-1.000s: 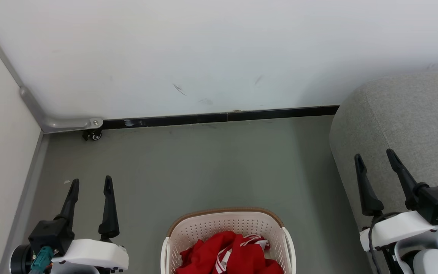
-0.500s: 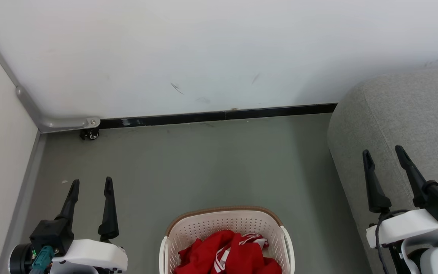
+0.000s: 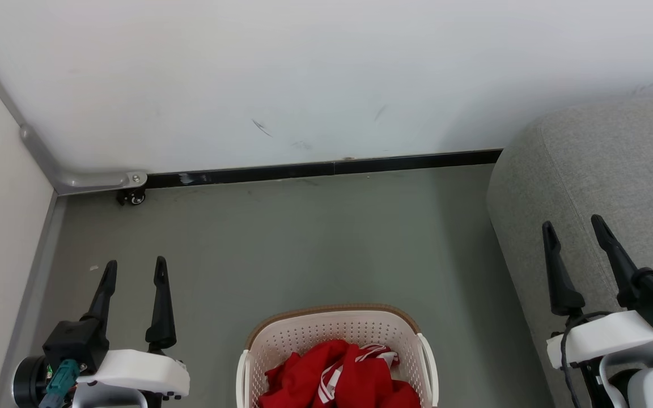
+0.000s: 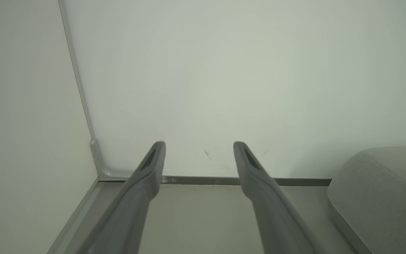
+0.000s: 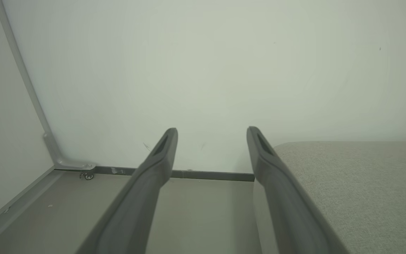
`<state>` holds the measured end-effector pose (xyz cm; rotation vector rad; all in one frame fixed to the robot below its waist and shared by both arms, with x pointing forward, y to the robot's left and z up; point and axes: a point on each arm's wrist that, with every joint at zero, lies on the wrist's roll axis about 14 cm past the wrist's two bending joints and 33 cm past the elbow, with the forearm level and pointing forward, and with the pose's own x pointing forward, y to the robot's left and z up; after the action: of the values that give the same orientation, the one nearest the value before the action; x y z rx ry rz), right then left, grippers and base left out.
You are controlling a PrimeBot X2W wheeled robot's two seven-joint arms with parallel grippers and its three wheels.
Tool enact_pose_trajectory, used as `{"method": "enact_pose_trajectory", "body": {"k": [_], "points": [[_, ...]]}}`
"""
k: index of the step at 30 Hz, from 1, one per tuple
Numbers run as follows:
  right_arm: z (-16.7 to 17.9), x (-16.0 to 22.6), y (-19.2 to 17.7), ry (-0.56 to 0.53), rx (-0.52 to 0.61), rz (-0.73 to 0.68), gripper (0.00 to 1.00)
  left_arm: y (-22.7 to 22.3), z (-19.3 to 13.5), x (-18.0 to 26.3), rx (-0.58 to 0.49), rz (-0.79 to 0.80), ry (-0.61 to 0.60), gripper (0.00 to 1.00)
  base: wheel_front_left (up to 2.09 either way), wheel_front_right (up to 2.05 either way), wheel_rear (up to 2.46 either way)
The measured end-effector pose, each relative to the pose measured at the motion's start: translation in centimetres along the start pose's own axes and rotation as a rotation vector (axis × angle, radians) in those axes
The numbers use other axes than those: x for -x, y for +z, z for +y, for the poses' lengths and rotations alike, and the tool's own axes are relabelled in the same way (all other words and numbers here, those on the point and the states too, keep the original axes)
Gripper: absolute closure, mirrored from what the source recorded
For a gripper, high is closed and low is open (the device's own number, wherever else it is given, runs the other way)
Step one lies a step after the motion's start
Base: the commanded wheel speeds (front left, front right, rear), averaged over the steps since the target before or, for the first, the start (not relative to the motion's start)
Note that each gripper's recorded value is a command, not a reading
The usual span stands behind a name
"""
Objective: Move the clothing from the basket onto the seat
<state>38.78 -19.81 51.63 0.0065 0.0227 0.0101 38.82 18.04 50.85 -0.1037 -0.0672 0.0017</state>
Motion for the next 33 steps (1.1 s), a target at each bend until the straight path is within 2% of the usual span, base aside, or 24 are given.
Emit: {"method": "enact_pose_trajectory", "body": {"k": [19, 33], "points": [[-0.3, -0.1, 0.5, -0.010, -0.002, -0.018, 0.00, -1.0, -0.9, -0.7, 0.015, 0.028, -0.033, 0.00, 0.00, 0.00, 0.00], [-1.1, -0.5, 1.0, -0.031, 0.017, -0.035, 0.00, -2.2, -3.0, -2.5, 0.028, 0.058, -0.099, 0.00, 0.00, 0.00, 0.00]]}}
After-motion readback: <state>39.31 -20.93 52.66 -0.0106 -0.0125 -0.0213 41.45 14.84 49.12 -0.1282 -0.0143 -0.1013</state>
